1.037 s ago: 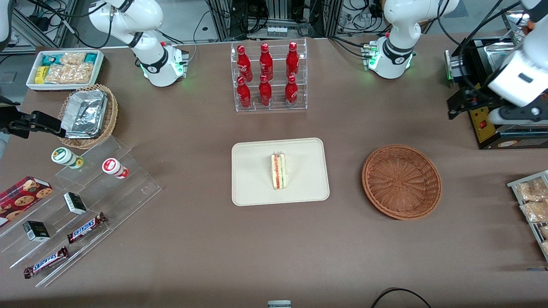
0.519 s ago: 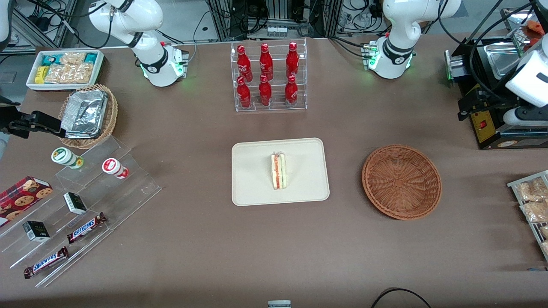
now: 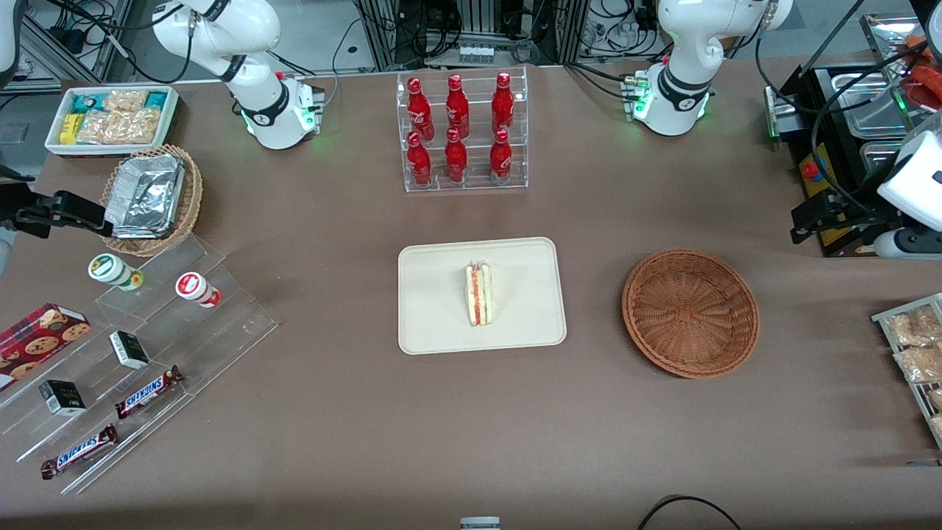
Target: Place sandwich from basket to tray
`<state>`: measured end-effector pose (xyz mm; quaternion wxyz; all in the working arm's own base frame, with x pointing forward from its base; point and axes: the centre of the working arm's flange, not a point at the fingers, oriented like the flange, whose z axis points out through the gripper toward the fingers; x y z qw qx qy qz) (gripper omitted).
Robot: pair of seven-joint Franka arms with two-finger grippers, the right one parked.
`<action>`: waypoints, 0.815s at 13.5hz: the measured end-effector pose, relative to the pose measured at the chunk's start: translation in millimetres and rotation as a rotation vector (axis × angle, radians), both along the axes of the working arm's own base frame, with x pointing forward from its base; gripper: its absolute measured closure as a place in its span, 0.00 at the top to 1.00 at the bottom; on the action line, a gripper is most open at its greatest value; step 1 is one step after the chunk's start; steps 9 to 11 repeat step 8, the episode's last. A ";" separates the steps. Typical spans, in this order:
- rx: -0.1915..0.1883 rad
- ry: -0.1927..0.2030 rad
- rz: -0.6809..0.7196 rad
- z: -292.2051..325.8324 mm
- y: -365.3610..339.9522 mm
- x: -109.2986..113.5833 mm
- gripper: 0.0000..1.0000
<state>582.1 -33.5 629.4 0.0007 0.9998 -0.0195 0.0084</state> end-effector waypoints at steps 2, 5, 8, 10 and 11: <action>0.001 0.016 0.001 2.4 0.9 -2.8 1.00; 0.004 0.049 0.005 8.3 3.6 -12.6 1.00; 0.006 0.055 0.008 18.0 5.7 -25.9 1.00; 0.006 0.055 0.008 18.0 5.7 -25.9 1.00; 0.006 0.055 0.008 18.0 5.7 -25.9 1.00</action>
